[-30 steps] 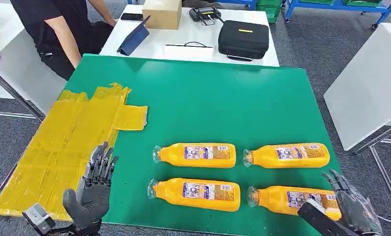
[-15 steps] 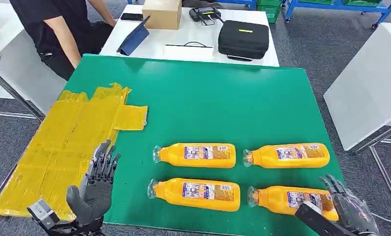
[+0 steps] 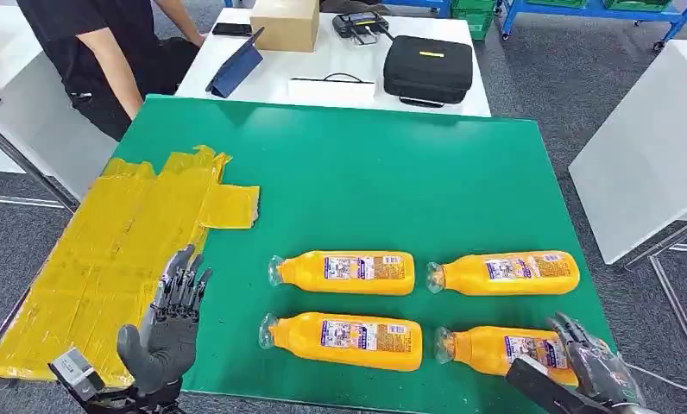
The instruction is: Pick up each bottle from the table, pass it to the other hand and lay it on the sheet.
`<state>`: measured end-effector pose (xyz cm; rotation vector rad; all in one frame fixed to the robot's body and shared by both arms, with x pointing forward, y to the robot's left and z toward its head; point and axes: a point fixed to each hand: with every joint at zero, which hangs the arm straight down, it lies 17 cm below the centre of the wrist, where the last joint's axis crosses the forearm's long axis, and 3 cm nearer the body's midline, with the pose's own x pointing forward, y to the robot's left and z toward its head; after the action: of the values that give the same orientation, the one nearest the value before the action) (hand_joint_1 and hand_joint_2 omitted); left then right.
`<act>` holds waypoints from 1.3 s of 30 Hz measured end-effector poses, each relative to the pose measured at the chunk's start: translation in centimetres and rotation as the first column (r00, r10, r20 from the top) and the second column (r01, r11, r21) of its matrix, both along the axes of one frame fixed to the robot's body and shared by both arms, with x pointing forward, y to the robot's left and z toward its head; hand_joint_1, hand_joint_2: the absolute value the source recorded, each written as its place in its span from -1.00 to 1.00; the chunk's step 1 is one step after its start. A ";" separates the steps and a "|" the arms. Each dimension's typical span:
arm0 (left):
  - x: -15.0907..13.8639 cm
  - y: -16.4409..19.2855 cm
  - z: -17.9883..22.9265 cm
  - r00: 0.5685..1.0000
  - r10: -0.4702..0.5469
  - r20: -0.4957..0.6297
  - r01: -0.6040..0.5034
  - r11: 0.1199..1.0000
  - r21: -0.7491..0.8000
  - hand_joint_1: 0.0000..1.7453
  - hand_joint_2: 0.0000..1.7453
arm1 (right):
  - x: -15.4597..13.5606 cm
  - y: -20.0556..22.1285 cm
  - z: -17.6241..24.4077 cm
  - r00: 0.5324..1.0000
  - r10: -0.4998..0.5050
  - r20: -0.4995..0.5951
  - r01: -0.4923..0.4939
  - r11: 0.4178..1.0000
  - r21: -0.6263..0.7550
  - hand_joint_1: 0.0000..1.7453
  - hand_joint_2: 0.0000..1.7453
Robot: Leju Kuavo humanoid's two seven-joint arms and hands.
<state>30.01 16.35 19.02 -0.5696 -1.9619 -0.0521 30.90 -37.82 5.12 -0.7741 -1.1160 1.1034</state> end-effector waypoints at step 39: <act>1.3 2.4 0.0 0.995 0.098 -0.031 -0.098 0.995 -0.012 -1.00 -1.00 | 3.6 -2.0 -6.2 0.971 0.043 -0.233 -0.130 0.918 -0.373 1.00 1.00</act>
<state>31.31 18.74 19.05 -0.4799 -1.9589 0.0314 34.47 -39.80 -1.04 -0.8875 -0.7563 1.4748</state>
